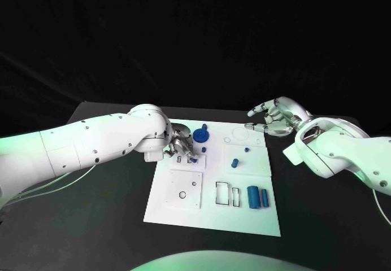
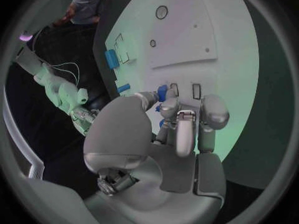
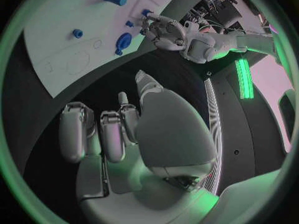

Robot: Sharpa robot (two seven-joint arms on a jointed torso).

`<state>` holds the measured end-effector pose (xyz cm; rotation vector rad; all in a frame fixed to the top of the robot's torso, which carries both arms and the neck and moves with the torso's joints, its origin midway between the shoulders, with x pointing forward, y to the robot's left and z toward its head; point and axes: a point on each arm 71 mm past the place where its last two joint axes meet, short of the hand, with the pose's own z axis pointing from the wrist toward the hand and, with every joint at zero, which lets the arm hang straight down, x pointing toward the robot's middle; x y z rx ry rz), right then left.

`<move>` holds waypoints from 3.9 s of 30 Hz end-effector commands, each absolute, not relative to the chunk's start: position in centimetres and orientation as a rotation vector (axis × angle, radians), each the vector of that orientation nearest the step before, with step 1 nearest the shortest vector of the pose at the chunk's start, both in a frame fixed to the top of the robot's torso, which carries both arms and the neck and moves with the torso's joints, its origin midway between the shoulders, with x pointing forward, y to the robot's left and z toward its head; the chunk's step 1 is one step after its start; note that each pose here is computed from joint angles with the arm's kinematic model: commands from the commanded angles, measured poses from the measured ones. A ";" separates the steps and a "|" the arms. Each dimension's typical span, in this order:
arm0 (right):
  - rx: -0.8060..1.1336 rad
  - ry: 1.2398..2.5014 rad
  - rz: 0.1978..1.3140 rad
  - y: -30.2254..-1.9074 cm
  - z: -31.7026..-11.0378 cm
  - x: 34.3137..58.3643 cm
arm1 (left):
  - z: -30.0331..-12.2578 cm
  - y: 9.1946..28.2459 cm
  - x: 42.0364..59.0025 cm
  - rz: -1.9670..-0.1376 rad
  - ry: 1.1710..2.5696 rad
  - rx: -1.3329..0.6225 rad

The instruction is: Assemble the parts on the task board

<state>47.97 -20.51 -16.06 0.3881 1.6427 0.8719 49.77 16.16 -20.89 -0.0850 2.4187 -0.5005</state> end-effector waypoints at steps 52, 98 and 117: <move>0.381 1.655 0.849 -21.4 -16.3 47.9 | -21.1 17.9 47.4 -0.497 2.162 -0.189; 0.379 1.660 0.847 -21.4 -16.4 47.9 | -22.4 17.3 47.1 -0.428 2.256 -0.042; 0.379 1.660 0.846 -21.4 -16.4 47.9 | -22.5 17.3 47.2 -0.423 2.275 -0.035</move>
